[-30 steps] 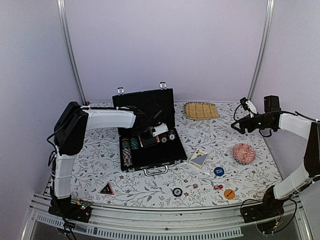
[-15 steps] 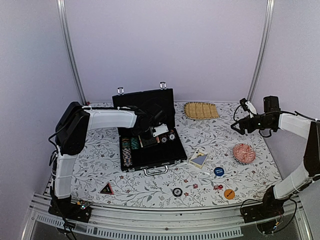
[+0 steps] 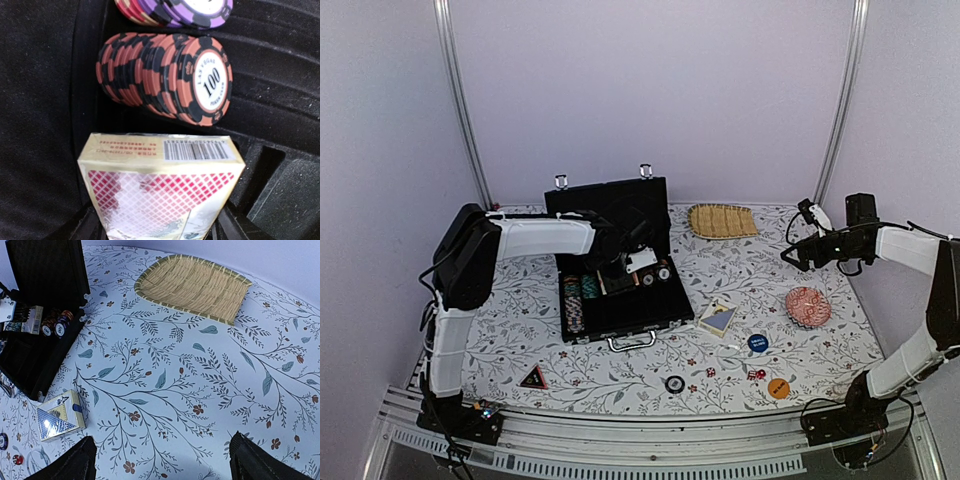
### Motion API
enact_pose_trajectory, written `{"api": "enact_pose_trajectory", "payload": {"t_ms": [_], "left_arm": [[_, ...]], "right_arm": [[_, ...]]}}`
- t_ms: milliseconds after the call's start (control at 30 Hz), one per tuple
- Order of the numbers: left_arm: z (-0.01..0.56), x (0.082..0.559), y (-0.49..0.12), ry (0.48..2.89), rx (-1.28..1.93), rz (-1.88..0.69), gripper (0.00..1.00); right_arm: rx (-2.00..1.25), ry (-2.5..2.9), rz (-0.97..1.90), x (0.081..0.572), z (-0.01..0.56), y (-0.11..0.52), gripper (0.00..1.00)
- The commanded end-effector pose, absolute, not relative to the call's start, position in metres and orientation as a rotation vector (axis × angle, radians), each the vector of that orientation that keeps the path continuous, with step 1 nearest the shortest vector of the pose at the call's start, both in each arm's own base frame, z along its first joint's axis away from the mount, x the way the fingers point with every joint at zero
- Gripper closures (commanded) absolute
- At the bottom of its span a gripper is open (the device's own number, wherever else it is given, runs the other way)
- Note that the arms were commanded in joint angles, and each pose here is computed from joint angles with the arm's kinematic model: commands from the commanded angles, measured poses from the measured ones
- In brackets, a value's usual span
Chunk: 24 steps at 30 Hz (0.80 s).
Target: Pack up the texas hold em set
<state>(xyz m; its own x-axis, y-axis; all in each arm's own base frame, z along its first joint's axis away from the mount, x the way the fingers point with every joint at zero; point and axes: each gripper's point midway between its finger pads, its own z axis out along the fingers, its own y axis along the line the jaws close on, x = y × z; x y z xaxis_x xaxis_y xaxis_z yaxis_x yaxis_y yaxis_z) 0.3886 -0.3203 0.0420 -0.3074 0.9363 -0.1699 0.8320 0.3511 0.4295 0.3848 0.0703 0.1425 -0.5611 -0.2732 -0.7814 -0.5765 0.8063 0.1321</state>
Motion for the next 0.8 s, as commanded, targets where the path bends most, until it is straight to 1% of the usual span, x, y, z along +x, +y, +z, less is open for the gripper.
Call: {"api": "enact_pose_trajectory", "payload": {"t_ms": [0,267,300,333,567,767], "left_arm": [[0.022,0.358,-0.316,2.320,1.660,0.343,0.30],[0.048,0.357,-0.320,2.276,1.641,0.322,0.24],[0.051,0.357,-0.321,2.270,1.637,0.319,0.15],[0.054,0.358,-0.321,2.267,1.632,0.318,0.10],[0.080,0.354,-0.326,2.231,1.598,0.313,0.10],[0.119,0.366,-0.338,2.184,1.442,0.257,0.09]], "right_arm": [[-0.642,2.179,0.488,0.388,0.146,0.073,0.07],[-0.645,2.184,0.497,0.388,0.145,0.074,0.07],[-0.644,2.186,0.497,0.388,0.144,0.074,0.07],[-0.645,2.186,0.498,0.387,0.144,0.074,0.07],[-0.645,2.191,0.502,0.387,0.143,0.074,0.07],[-0.648,2.195,0.504,0.388,0.141,0.075,0.07]]}}
